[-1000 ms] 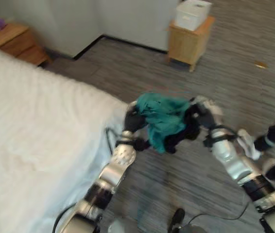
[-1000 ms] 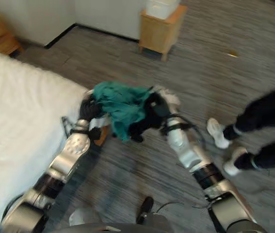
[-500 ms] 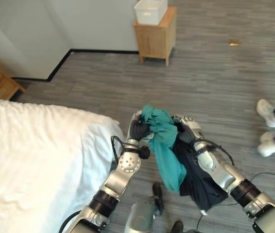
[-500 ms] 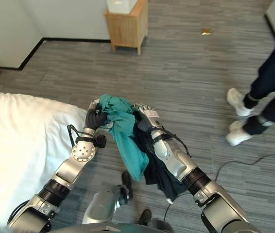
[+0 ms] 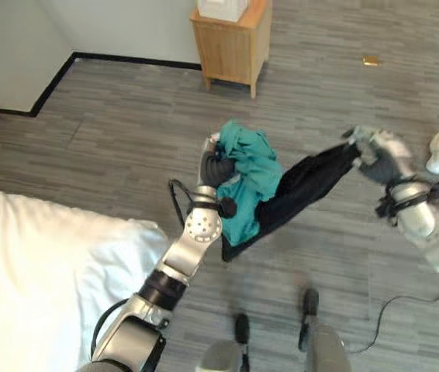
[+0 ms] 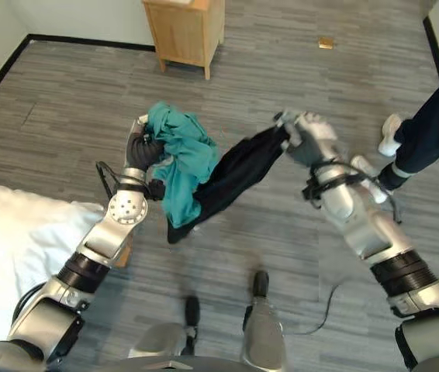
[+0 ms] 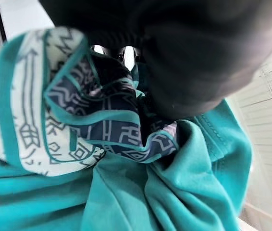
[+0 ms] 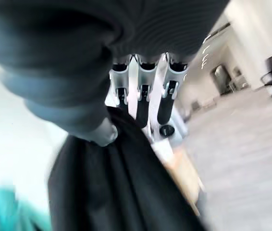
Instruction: Pick up bed clothes into laundry basket.
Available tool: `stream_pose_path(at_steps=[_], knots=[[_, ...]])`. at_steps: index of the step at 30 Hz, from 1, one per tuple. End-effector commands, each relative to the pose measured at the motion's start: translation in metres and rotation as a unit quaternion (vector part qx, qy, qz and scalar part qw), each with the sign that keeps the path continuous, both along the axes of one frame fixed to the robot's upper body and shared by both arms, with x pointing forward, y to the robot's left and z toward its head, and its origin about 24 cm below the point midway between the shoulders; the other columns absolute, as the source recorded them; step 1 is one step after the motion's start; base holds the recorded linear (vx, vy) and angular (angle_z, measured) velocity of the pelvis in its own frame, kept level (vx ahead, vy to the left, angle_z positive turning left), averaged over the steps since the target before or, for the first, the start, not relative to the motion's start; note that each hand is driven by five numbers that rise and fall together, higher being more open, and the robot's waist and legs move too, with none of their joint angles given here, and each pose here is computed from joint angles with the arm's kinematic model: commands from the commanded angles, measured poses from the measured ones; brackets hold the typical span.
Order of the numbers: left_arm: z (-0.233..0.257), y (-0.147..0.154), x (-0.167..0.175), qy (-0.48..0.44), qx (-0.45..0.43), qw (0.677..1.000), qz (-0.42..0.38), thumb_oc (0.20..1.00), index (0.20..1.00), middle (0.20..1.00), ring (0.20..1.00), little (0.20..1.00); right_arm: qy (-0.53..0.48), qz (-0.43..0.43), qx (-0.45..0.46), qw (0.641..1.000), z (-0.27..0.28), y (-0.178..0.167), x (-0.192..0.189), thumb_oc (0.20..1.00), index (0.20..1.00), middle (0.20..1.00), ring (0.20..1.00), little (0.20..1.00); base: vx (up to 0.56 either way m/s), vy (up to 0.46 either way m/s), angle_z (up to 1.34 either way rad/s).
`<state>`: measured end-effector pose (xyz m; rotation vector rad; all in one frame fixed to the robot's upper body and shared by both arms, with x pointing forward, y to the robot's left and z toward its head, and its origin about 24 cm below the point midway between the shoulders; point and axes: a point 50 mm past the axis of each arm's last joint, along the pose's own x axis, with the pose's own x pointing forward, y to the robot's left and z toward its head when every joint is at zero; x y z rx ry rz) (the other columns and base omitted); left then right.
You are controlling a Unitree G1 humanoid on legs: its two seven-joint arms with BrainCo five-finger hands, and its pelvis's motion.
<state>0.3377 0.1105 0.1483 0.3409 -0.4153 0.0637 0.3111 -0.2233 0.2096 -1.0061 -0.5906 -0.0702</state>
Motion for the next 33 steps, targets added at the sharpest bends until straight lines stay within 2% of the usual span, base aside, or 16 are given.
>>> stream_pose_path(at_steps=[1,6,11,22,29,33], knots=[[0.029,-0.02,-0.016,-0.091,0.034,0.993,-0.068,0.2,0.2,0.2,0.2,0.2,-0.031,0.027,0.083,0.996,0.013,0.005,0.006,0.2,0.2,0.2,0.2,0.2,0.59,-0.29,0.66],[0.014,-0.026,-0.01,-0.041,0.017,0.996,-0.077,0.2,0.2,0.2,0.2,0.2,-0.009,0.052,0.075,0.996,0.007,0.02,0.008,0.2,0.2,0.2,0.2,0.2,0.47,-0.275,0.82],[0.014,-0.022,-0.007,-0.033,0.021,0.997,-0.072,0.2,0.2,0.2,0.2,0.2,-0.005,0.045,0.069,0.997,0.008,0.018,0.009,0.2,0.2,0.2,0.2,0.2,0.3,-0.198,-0.15],[-0.009,-0.014,-0.016,0.005,0.019,0.998,-0.06,0.2,0.2,0.2,0.2,0.2,0.028,0.034,0.046,0.998,-0.021,0.027,0.01,0.2,0.2,0.2,0.2,0.2,0.59,0.093,-0.37],[0.001,0.001,-0.01,-0.014,0.035,0.999,-0.027,0.2,0.2,0.2,0.2,0.2,-0.015,0.061,0.047,0.997,-0.002,0.045,0.009,0.2,0.2,0.2,0.2,0.2,0.37,0.074,0.14],[0.003,-0.002,-0.013,-0.022,0.05,0.998,-0.043,0.2,0.2,0.2,0.2,0.2,-0.058,0.046,0.045,0.996,0.018,0.028,-0.001,0.2,0.2,0.2,0.2,0.2,0.45,-0.077,0.88]])
